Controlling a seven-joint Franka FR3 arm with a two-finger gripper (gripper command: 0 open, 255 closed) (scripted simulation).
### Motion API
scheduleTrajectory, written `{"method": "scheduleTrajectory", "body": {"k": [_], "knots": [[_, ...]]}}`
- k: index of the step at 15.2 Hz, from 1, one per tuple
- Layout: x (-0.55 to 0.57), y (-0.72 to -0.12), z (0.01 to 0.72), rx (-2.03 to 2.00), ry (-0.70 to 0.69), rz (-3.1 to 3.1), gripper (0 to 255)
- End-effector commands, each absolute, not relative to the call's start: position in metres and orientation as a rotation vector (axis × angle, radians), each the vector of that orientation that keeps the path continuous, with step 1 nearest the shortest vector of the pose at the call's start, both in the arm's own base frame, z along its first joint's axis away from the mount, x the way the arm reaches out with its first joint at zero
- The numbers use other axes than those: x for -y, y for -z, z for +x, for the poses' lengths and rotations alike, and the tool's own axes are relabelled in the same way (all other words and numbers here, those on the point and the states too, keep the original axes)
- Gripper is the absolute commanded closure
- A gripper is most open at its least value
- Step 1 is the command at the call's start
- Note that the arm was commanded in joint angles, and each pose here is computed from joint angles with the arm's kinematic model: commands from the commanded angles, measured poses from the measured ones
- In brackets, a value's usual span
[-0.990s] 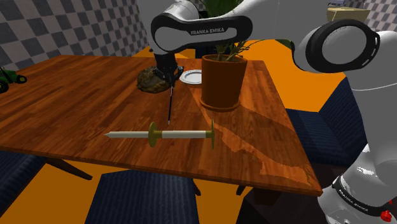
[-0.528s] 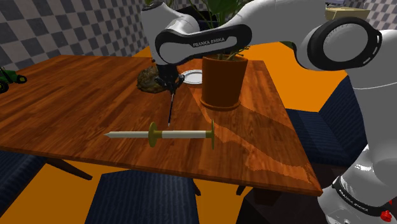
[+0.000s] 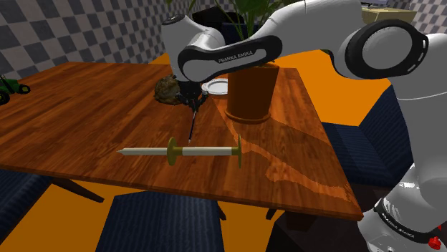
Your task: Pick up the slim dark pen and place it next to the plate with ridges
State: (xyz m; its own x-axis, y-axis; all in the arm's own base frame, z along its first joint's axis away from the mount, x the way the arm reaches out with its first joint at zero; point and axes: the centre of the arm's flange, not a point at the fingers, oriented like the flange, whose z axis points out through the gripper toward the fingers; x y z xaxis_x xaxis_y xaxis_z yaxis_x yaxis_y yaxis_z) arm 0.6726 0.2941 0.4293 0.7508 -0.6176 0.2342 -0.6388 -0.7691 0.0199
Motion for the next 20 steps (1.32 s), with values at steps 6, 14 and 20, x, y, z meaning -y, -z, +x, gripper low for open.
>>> {"method": "scheduleTrajectory", "body": {"k": [6,14,20], "knots": [[-0.290,-0.418,0.673,1.031,-0.309,2.835,0],[-0.297,-0.468,0.668,1.030,-0.309,2.835,0],[-0.297,-0.468,0.668,1.030,-0.309,2.835,0]]}}
